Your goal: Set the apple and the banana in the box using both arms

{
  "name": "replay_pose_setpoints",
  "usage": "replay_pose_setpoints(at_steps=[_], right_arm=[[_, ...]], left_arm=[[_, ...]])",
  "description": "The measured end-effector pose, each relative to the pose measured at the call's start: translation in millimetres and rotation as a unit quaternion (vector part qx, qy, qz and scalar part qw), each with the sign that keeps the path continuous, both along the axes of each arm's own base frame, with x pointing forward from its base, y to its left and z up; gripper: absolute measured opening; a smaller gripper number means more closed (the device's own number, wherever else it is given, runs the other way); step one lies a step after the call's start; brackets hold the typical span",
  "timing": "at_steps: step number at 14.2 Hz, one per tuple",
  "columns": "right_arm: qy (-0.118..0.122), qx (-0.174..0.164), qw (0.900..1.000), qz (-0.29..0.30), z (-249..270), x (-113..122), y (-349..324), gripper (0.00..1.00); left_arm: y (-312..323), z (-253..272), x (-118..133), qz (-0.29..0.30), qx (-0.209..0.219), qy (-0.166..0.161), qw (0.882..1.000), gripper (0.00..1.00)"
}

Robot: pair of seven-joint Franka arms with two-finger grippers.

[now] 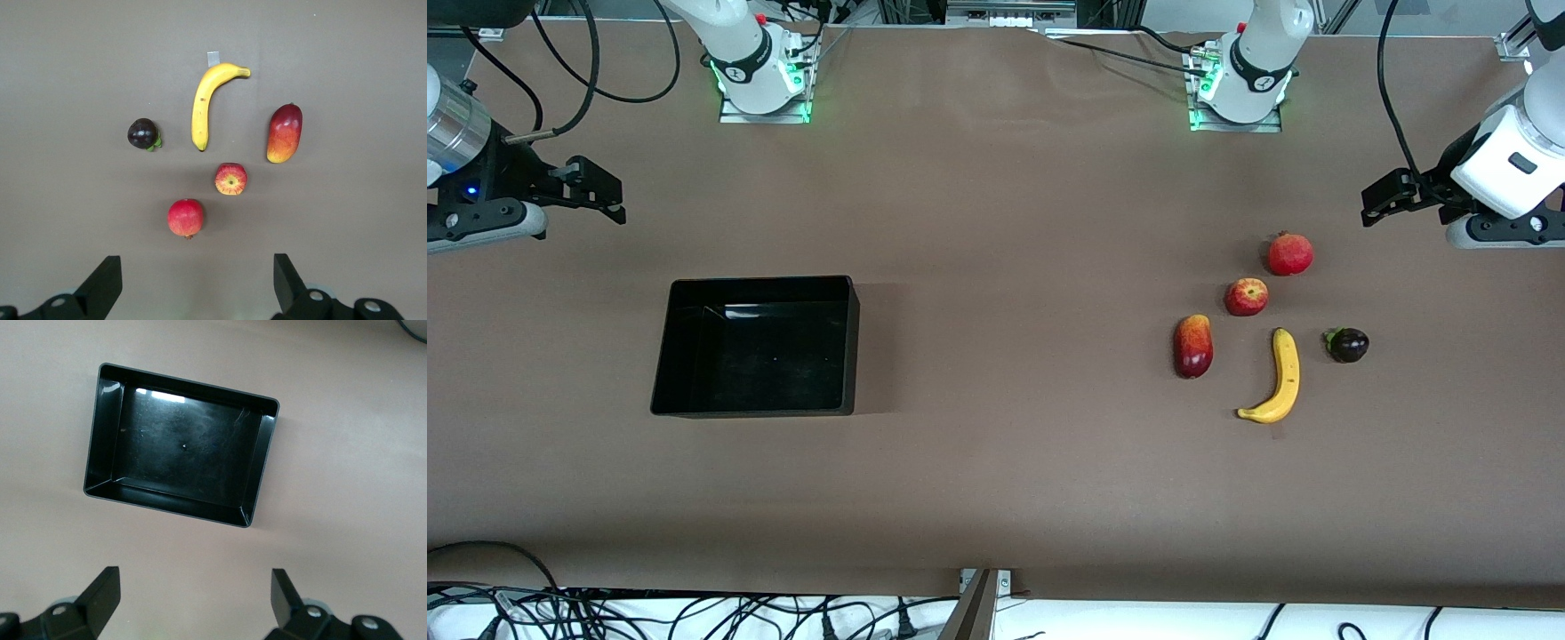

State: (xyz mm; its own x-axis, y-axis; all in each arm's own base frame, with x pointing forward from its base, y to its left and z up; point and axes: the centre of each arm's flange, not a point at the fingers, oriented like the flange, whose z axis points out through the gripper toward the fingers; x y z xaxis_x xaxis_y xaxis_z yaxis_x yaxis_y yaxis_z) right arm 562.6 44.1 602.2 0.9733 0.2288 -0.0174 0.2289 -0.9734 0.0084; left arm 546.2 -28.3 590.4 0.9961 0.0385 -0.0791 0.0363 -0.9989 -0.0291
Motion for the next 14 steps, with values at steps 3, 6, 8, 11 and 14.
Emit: replay_pose_setpoints(at_steps=[3,6,8,11,14], right_arm=[[0.007,-0.001,1.0,-0.001,-1,-2,0,1.0],[0.01,-0.001,1.0,-0.001,-2,-2,0,1.0],[0.017,-0.002,1.0,-0.001,-4,-3,0,1.0],[0.044,-0.008,0.999,-0.003,-30,1,-2,1.0],[0.049,-0.024,0.998,-0.01,-73,13,-12,1.0]], left_arm=[[0,0,0,0.0,0.0,0.0,1.0,1.0],[0,0,0,0.0,0.0,0.0,1.0,1.0],[0,0,0,0.0,0.0,0.0,1.0,1.0],[0,0,0,0.0,0.0,0.0,1.0,1.0],[0,0,0,0.0,0.0,0.0,1.0,1.0]])
